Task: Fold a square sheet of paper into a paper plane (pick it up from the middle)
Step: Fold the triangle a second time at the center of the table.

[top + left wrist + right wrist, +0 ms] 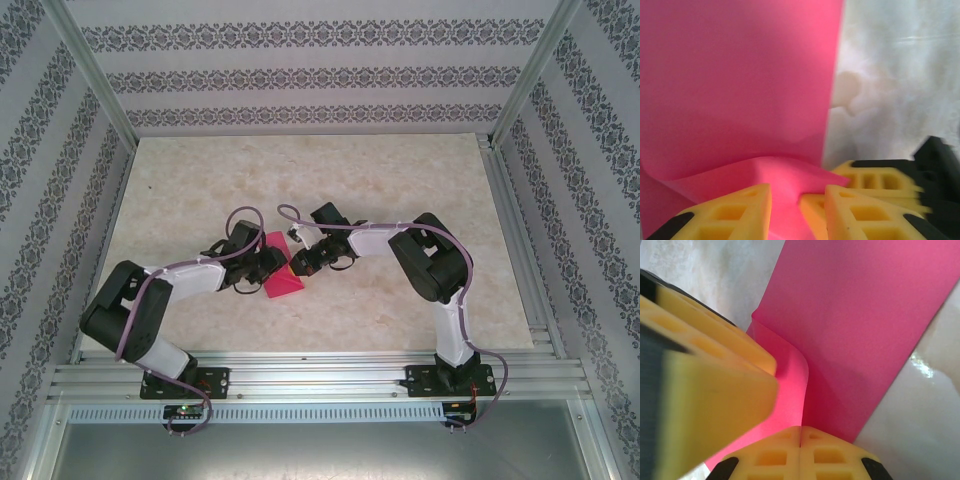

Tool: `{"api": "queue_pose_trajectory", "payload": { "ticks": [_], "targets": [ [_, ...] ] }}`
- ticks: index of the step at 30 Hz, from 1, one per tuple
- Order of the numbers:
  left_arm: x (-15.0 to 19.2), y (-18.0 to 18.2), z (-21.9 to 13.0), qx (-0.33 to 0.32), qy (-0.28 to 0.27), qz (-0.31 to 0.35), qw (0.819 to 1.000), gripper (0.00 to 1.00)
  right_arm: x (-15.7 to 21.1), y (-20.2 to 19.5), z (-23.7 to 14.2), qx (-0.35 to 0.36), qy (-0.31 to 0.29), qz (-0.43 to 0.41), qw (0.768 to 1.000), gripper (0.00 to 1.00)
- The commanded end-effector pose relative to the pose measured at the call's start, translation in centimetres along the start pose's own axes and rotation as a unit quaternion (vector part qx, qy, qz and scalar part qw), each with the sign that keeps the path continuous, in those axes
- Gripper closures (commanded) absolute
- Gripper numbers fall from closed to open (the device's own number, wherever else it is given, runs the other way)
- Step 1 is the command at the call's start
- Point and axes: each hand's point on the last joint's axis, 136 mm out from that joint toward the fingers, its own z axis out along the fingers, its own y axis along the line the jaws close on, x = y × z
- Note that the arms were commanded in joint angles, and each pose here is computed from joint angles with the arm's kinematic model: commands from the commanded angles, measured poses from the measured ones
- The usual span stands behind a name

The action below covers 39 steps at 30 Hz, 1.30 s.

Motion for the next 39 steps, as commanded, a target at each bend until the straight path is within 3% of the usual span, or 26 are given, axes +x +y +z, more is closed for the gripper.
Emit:
{"api": "queue_pose_trajectory", "payload": {
  "ticks": [1,10,18,22,31,35,39],
  "targets": [
    [0.0,-0.4,1.1,0.009,-0.001,-0.001,1.0,0.65,2.2,-0.5,1.0,0.011,0.035,0.006,0.999,0.98],
    [1.0,3.1,2.0,-0.05,0.003,-0.013,0.999,0.68,0.8,0.1,0.0,0.009,0.018,0.012,1.0,0.96],
    [0.9,2.3,1.8,-0.054,0.008,0.012,0.998,0.68,0.0,0.6,-1.5,0.022,0.011,0.014,1.0,0.87],
    [0.8,2.0,1.2,-0.055,0.003,0.02,0.998,0.68,-1.5,2.1,-3.4,0.025,-0.02,0.007,0.999,0.83],
    [0.8,1.5,1.2,-0.052,0.007,0.029,0.998,0.68,-1.1,4.2,-5.0,0.01,-0.051,0.047,0.998,0.86],
    [0.7,1.2,1.3,-0.046,0.007,0.032,0.998,0.68,-0.7,5.5,-4.1,-0.048,-0.064,0.08,0.994,0.93],
    [0.9,1.2,1.3,-0.046,0.01,0.035,0.998,0.68,-0.5,5.9,-3.0,-0.056,-0.053,0.092,0.993,0.95]
  ]
}}
